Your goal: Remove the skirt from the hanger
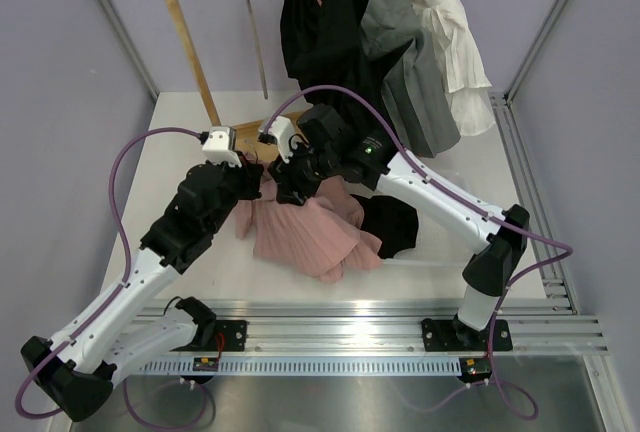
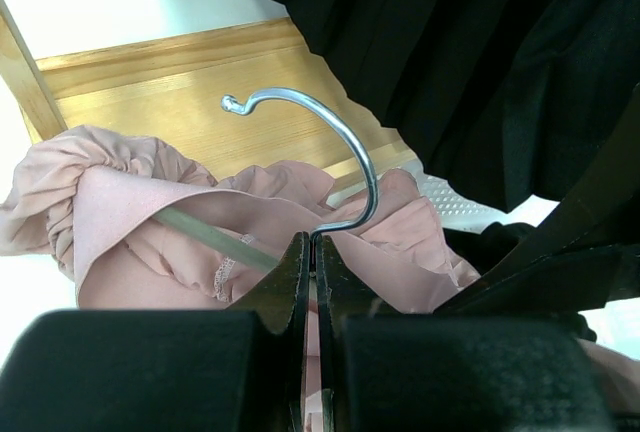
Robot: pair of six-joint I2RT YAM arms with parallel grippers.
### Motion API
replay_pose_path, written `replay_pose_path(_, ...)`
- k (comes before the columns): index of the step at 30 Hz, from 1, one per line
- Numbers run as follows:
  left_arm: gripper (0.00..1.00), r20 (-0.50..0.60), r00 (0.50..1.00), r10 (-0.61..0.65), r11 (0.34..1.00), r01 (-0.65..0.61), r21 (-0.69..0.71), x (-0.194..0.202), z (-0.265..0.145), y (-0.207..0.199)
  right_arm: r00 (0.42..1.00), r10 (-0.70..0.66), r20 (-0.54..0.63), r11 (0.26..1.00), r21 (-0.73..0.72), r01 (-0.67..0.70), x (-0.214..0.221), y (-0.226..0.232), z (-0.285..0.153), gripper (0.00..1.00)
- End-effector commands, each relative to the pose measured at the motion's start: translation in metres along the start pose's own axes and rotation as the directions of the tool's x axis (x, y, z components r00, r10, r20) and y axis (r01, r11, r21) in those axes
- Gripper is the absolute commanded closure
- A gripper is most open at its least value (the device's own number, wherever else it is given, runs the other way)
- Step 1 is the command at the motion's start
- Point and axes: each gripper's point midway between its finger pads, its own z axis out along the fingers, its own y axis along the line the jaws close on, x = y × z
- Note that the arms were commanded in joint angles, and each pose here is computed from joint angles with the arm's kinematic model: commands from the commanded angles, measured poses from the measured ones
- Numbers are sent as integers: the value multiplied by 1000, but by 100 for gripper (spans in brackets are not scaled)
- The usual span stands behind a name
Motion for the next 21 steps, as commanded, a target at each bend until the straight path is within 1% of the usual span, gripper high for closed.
replay_pose_path(1,100,74,996,-38,998,34,50,-21,-1,-12,994,-48,100,997,60,42,-33,-6,-17,51)
replay_pose_path(4,100,69,997,-45,998,41,55,-18,0,-13,992,-54,117,997,54,48,-39,-5,-16,51)
replay_pose_path(5,100,66,997,-47,997,43,57,-17,0,-13,991,-53,123,998,46,48,-42,-4,-15,54)
replay_pose_path(8,100,58,997,-51,997,48,61,-15,0,-14,989,-58,137,998,31,54,-47,-2,-13,55)
replay_pose_path(12,100,51,997,-61,996,57,69,-12,0,-15,989,-69,132,998,11,68,-49,-1,-9,42)
replay_pose_path(14,100,51,997,-64,996,60,70,-11,0,-15,990,-67,122,998,-2,68,-47,1,-6,44)
replay_pose_path(15,100,52,996,-66,996,62,70,-12,-1,-15,990,-68,122,998,-7,69,-47,1,-5,49)
replay_pose_path(18,100,59,996,-70,995,65,73,-14,-2,-15,993,-64,99,998,-21,66,-41,1,1,48)
replay_pose_path(20,100,60,996,-72,995,67,74,-14,-4,-15,995,-58,83,998,-14,60,-37,-2,5,31)
replay_pose_path(21,100,63,996,-71,995,66,71,-15,-4,-14,996,-56,76,998,-9,57,-35,-3,7,20)
